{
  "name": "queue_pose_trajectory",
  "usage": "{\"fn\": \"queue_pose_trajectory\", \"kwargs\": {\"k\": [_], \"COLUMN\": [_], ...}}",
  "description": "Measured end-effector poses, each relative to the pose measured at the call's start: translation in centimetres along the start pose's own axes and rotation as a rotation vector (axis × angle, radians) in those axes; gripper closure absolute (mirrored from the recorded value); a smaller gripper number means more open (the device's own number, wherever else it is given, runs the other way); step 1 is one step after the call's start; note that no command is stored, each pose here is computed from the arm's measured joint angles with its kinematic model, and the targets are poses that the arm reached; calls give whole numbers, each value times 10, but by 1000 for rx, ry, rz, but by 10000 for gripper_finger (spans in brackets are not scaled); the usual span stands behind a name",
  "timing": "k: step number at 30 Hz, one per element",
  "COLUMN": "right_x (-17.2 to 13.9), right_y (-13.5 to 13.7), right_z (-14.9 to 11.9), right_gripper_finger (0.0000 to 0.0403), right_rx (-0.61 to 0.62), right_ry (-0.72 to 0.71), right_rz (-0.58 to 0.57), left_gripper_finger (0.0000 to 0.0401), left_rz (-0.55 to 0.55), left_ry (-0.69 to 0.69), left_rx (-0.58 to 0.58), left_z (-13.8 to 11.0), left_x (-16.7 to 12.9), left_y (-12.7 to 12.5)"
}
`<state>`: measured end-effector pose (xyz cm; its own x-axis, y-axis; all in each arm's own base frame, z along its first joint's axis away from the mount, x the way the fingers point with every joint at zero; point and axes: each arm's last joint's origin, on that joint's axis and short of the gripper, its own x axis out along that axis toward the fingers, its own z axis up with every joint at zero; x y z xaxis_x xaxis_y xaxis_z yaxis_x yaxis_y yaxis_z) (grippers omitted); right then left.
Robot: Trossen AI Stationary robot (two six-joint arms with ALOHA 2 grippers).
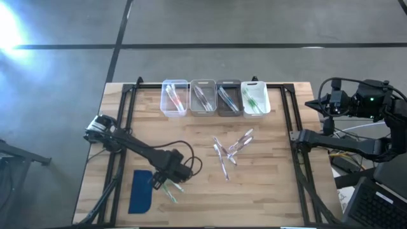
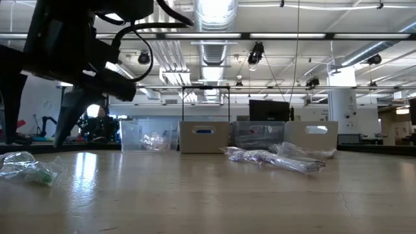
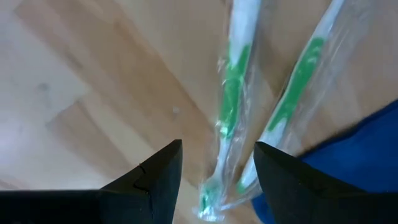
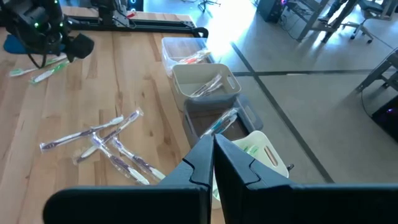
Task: Pick & Place Toothbrushes
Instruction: Put the green toothbrush into the white bin
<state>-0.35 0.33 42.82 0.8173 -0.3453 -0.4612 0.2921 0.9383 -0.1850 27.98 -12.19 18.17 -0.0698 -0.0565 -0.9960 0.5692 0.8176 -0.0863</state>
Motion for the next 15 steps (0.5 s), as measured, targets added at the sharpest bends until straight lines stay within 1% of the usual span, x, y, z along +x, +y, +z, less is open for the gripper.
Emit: {"fn": "queue_pose_trajectory", "kwargs": {"k": [5,15], "right_x": [0,0], "right_y": [0,0], "right_z": [0,0], "right_gripper_finger": [394,394], "right_rx": [-1,-2], "right_ry": [-1,0], "right_rz": [0,0], "left_gripper_finger": [197,197], "left_rz": [-20,-17], "left_ry": [-26,6], "left_rx": [8,10], "left_z": [1,-4], "left_x": [6,24], "left_y": [-2,-3]}}
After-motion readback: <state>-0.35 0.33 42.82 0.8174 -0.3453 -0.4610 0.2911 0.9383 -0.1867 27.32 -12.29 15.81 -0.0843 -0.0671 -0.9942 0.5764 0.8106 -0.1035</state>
